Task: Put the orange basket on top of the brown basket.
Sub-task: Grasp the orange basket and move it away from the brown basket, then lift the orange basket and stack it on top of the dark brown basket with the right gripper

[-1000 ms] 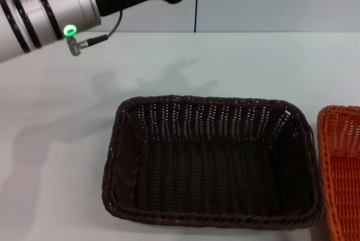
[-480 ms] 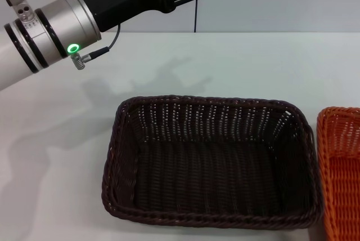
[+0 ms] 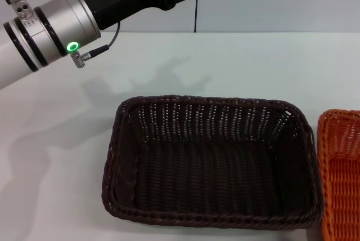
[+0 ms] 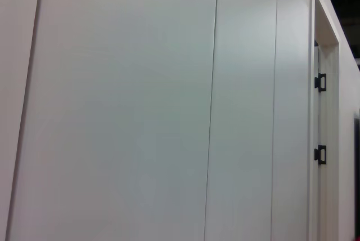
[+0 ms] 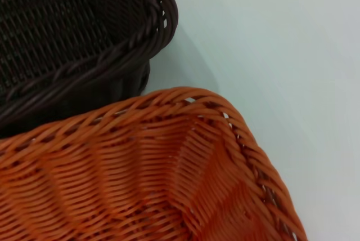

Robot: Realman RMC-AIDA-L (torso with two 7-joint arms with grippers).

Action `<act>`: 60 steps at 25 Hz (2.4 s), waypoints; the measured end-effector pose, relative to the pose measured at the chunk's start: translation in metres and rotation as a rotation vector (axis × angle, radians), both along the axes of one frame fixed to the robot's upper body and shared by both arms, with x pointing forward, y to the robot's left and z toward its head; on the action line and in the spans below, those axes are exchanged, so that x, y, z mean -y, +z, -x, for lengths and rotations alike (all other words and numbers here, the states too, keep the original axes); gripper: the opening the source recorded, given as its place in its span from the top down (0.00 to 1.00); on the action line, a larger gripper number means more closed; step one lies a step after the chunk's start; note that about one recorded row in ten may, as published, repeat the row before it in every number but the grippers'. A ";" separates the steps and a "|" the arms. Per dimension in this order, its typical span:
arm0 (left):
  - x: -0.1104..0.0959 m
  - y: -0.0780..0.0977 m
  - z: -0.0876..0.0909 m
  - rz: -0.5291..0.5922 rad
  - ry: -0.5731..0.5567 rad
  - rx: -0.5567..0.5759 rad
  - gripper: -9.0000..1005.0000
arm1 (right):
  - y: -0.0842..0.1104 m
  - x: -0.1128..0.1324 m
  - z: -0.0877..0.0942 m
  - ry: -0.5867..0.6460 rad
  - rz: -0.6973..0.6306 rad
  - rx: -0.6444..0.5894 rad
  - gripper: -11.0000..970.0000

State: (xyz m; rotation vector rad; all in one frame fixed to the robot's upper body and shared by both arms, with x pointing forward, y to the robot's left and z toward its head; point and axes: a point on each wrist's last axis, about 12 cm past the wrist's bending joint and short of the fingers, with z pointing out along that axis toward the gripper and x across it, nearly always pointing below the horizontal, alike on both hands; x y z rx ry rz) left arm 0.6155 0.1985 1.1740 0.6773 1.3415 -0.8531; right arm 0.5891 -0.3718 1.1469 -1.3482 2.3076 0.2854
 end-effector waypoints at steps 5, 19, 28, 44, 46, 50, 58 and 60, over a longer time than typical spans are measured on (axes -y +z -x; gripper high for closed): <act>0.000 0.000 0.000 0.004 0.001 0.000 0.14 | 0.005 0.006 0.003 -0.020 -0.009 0.011 0.69; -0.004 0.000 -0.001 0.013 0.019 -0.005 0.14 | 0.056 0.061 0.028 -0.148 -0.286 0.185 0.73; -0.006 -0.001 -0.002 0.018 0.026 -0.009 0.14 | 0.077 0.081 0.036 -0.253 -0.435 0.351 0.79; -0.012 -0.001 -0.003 0.026 0.046 -0.011 0.14 | 0.099 0.081 0.030 -0.355 -0.708 0.565 0.79; -0.014 -0.001 -0.003 0.028 0.052 -0.013 0.14 | 0.104 0.082 0.029 -0.365 -0.755 0.594 0.79; -0.017 0.000 -0.005 0.035 0.069 -0.011 0.14 | 0.108 0.078 0.027 -0.372 -0.841 0.623 0.79; -0.049 0.010 -0.012 0.085 0.199 0.043 0.14 | 0.092 0.041 0.020 -0.341 -1.016 0.605 0.79; -0.054 0.011 -0.012 0.092 0.221 0.050 0.14 | 0.085 0.027 0.018 -0.341 -1.067 0.587 0.79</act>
